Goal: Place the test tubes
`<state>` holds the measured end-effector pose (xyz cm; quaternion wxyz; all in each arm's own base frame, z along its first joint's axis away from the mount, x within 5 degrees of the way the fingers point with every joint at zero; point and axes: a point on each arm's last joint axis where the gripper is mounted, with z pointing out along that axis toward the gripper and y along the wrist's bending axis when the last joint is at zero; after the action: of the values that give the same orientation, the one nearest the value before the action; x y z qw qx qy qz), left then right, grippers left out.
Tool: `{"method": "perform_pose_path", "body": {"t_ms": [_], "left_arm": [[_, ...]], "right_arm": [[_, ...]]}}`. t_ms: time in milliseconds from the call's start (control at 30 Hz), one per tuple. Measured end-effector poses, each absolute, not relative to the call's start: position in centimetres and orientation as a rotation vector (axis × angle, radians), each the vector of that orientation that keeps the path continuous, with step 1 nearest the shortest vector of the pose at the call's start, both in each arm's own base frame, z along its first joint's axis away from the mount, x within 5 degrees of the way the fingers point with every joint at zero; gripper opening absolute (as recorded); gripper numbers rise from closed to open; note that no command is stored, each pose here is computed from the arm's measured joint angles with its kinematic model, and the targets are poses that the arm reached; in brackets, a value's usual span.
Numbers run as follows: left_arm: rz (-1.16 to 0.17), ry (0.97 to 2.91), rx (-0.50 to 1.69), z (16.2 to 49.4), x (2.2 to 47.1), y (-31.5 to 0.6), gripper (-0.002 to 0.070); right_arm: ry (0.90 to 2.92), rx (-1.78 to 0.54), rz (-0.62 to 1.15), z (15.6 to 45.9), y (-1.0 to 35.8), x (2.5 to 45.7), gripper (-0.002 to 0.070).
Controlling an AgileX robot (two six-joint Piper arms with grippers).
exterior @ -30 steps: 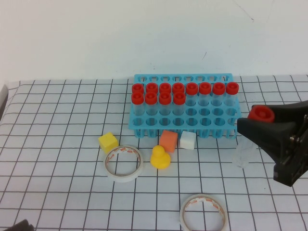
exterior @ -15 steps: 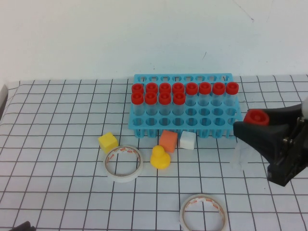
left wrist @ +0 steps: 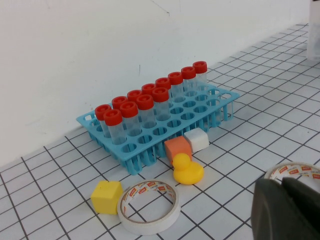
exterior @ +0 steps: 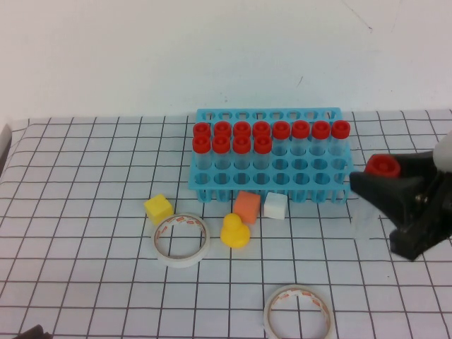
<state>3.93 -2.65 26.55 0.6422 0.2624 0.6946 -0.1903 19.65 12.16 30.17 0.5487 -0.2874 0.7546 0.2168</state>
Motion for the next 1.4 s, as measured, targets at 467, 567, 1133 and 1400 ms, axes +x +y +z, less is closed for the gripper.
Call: {"method": "perform_pose_path", "body": {"t_ms": [467,567,1133,1400], "left_arm": [[-0.432,1.582,0.6,26.5,3.9,-2.6,-0.0001],[-0.432,1.582,0.6,26.5,3.9,-2.6,-0.0001],[-0.432,1.581,0.599,26.5,3.9,-2.6,-0.0001],[-0.432,1.581,0.599,26.5,3.9,-2.6,-0.0001]], "right_arm": [[1.962,-0.384,0.404,31.2,13.0,26.1,0.0273],[1.957,-0.206,0.441,30.0,13.2,27.9,0.0273],[1.547,-0.536,0.445,24.3,18.4,34.9,0.0273],[1.609,-0.496,0.404,21.0,19.1,37.6,0.0273]]}}
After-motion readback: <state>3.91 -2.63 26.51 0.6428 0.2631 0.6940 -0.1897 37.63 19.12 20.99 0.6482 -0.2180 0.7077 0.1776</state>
